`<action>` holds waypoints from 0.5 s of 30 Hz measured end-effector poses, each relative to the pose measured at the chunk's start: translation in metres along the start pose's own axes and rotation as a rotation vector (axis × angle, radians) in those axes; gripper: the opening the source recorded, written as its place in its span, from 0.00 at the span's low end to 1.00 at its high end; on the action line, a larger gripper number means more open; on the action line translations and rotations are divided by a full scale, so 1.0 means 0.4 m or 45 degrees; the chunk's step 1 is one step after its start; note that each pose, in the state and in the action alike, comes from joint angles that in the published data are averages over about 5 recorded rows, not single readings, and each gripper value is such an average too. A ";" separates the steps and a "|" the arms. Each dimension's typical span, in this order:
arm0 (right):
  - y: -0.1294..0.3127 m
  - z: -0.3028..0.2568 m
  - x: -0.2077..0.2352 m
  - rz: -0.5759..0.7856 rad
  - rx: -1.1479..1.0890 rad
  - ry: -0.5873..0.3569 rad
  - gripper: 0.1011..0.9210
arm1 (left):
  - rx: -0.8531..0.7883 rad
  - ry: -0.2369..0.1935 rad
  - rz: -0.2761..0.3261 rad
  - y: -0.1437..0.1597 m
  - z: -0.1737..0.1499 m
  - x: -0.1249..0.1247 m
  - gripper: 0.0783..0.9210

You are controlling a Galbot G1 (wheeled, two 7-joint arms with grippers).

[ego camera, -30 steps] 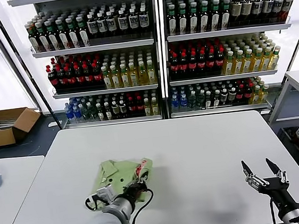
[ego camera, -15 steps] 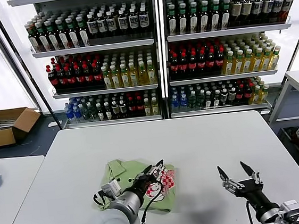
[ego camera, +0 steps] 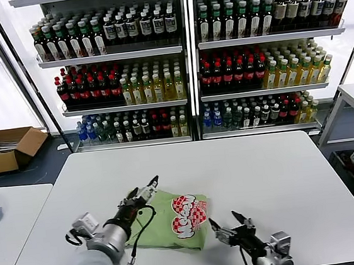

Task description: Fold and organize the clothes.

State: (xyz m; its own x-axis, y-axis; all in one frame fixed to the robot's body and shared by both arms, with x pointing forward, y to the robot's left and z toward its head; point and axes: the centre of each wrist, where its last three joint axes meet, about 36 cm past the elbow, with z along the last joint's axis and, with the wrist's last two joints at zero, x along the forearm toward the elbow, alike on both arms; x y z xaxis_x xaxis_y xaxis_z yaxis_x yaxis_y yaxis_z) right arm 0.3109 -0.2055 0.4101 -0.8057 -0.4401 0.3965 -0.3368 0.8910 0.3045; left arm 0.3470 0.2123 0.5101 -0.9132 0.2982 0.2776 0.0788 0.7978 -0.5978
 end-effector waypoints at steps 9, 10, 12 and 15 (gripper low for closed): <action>0.053 0.007 -0.112 -0.090 0.020 0.128 0.73 | 0.002 -0.108 -0.026 0.017 -0.056 0.064 0.88; 0.056 0.006 -0.119 -0.095 0.020 0.136 0.70 | 0.002 -0.117 -0.029 0.018 -0.062 0.070 0.88; 0.061 0.004 -0.133 -0.104 0.021 0.149 0.63 | 0.002 -0.133 -0.036 0.021 -0.074 0.080 0.88; 0.066 0.000 -0.151 -0.118 0.025 0.165 0.52 | 0.001 -0.155 -0.051 0.027 -0.089 0.093 0.88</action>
State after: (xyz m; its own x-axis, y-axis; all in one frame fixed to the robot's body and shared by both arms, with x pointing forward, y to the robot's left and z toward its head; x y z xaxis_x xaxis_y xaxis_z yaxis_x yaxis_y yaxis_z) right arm 0.3507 -0.1555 0.3943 -0.7015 -0.5299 0.4766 -0.4173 0.8475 0.3281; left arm 0.3282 0.2506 0.5410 -0.9574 0.2003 0.2078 0.0412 0.8075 -0.5884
